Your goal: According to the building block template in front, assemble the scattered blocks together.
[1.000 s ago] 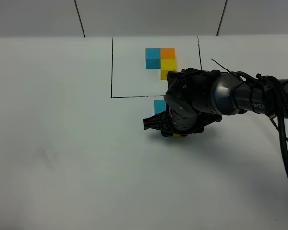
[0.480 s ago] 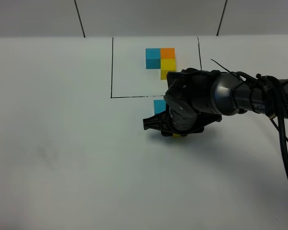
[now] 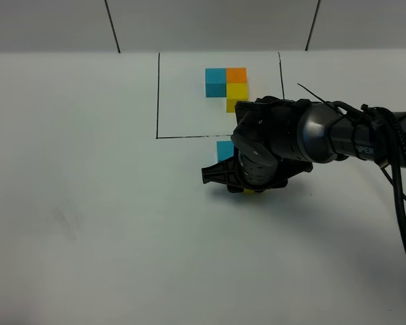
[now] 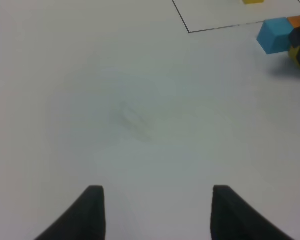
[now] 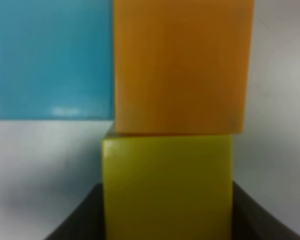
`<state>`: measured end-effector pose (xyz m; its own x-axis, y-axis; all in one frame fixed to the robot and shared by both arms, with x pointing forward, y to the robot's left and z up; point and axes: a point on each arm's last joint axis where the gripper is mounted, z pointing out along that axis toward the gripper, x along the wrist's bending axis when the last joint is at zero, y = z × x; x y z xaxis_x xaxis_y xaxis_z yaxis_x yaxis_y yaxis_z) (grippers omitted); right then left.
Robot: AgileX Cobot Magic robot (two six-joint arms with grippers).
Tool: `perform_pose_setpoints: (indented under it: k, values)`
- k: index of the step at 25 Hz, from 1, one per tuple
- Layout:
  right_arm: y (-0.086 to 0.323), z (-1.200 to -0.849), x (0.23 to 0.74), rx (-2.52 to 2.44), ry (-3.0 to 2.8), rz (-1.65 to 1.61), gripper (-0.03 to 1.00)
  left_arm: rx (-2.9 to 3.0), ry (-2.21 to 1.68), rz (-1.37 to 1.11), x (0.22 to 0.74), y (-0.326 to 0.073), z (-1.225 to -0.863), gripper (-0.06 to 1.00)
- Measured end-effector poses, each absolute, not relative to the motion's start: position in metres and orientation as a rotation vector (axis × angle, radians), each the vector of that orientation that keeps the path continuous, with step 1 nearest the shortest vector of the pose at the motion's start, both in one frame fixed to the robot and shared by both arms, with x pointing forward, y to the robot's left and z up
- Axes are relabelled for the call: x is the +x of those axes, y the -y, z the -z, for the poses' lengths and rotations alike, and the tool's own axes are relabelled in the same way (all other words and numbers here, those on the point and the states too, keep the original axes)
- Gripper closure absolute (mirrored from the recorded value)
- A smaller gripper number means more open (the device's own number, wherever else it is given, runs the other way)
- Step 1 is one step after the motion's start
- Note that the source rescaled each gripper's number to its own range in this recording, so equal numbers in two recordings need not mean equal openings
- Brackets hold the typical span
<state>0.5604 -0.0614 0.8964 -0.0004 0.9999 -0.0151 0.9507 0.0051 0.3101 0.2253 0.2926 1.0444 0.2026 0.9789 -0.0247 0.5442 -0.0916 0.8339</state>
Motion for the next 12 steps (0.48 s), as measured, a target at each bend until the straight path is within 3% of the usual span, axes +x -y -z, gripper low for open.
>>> perform_pose_setpoints:
  k: [6,9,12]
  values:
    - [0.062,-0.912,0.559,2.032,-2.044,-0.352,0.86,1.739,-1.436,-0.744,0.225,-0.293,-1.044,0.87]
    - [0.066,-0.936,0.557,1.992,-2.058,-0.385,0.72,1.739,-1.436,-0.744,0.225,-0.293,-1.044,0.87]
    - [0.078,-0.961,0.555,1.967,-2.086,-0.389,0.48,1.739,-1.436,-0.744,0.225,-0.293,-1.044,0.87]
